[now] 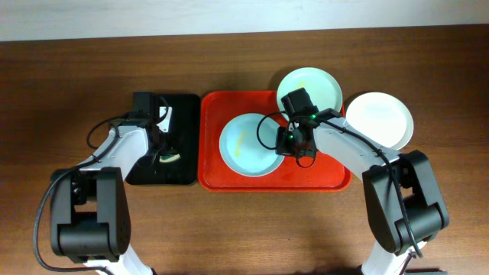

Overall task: Clean dirty plates on tray and stack at the side
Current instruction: 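Carry the sponge with the left gripper over the held plate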

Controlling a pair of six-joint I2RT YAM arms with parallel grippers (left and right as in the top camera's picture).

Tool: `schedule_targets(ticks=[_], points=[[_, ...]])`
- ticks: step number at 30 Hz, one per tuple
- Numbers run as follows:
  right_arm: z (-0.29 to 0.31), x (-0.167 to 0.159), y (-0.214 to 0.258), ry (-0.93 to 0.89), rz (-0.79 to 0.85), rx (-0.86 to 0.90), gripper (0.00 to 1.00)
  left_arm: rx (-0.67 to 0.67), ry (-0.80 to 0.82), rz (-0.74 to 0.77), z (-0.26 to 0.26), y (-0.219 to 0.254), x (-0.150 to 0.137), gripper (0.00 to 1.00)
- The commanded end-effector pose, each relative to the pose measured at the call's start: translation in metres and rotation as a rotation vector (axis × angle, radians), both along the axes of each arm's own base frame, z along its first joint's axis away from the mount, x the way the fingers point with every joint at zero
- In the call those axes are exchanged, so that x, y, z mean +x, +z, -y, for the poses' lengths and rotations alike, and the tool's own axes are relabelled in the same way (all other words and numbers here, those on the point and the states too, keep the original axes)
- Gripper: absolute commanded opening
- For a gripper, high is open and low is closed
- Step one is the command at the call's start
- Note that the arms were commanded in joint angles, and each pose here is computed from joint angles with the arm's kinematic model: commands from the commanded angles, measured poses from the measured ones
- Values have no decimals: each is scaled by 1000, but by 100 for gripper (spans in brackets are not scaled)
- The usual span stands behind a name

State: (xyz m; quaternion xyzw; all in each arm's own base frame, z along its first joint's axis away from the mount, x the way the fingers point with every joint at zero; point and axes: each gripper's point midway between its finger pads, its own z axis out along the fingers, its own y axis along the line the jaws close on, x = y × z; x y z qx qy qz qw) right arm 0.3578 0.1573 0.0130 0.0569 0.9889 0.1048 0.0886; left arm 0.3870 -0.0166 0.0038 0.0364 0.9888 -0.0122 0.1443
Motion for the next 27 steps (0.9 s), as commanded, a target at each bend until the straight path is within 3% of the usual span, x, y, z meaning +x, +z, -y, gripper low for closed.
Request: schedule_targets(ticks=[1, 5, 8, 13, 14, 16, 17, 27], points=[[1, -8, 1, 122, 10, -25, 4, 32, -81, 36, -1, 9, 10, 0], [-5, -8, 12, 161, 41, -23, 4, 39, -82, 151, -1, 53, 28, 0], [-4, -8, 11, 161, 40, -23, 4, 120, -47, 216, -15, 86, 34, 0], [-4, -9, 11, 161, 38, -24, 11, 157, -72, 279, -19, 126, 36, 0], [-4, -9, 11, 160, 38, -24, 15, 157, -71, 299, -19, 134, 38, 0], [-4, -9, 11, 161, 37, -24, 41, 156, -67, 330, -19, 153, 43, 0], [-4, -9, 11, 161, 38, -24, 45, 155, -66, 336, -19, 161, 43, 0], [4, -3, 11, 146, 60, -70, 45, 102, 45, 213, -18, 151, 12, 0]])
